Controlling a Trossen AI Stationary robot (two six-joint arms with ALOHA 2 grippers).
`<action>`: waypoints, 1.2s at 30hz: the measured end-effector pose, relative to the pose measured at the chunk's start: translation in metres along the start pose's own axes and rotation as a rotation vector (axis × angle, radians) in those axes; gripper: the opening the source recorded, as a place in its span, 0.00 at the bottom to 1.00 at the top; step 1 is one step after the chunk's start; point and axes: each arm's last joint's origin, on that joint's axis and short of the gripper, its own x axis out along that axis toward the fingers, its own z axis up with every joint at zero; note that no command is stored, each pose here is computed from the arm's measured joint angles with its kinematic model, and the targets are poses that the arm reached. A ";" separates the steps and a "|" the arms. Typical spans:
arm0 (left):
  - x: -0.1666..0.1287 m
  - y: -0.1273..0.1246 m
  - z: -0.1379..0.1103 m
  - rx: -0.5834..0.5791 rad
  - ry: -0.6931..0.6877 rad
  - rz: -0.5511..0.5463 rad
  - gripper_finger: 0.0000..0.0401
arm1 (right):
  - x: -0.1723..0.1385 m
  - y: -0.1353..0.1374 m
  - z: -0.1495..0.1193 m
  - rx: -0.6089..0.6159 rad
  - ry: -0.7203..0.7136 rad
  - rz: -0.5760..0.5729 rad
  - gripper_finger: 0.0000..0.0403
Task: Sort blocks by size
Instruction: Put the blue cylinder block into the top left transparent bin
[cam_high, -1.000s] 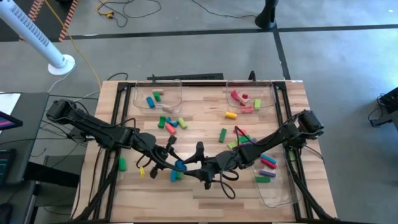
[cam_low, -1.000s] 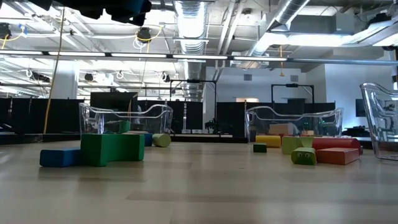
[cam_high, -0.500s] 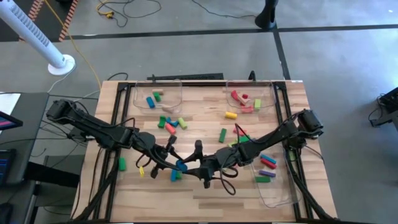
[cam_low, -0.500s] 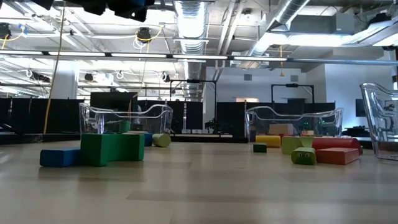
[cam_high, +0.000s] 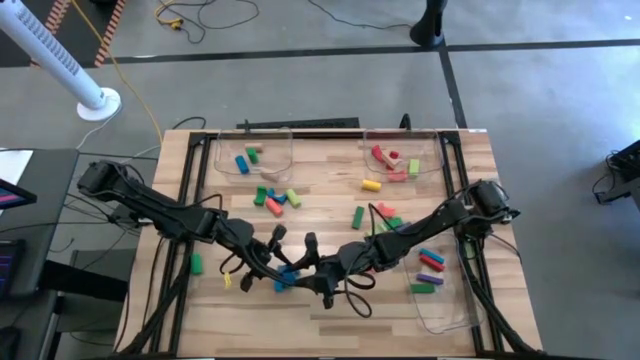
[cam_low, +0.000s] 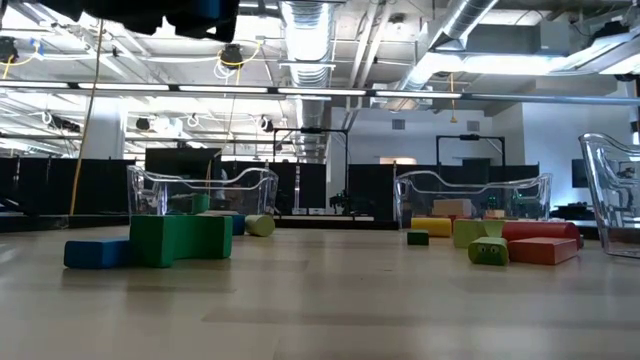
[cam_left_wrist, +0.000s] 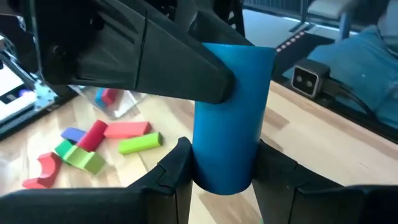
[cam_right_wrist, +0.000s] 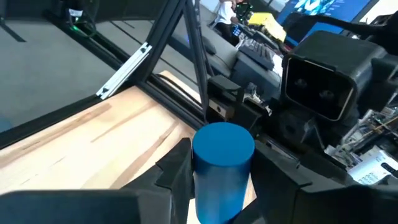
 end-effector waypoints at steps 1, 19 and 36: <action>0.000 -0.001 0.000 -0.003 0.005 -0.004 0.30 | 0.000 0.000 0.000 0.000 -0.001 -0.002 0.41; -0.035 0.004 0.020 -0.036 -0.079 0.070 0.33 | -0.016 0.011 0.025 -0.074 0.082 -0.102 0.40; -0.037 0.005 0.029 -0.022 -0.176 0.052 0.34 | -0.022 0.026 0.035 -0.204 0.127 -0.179 0.37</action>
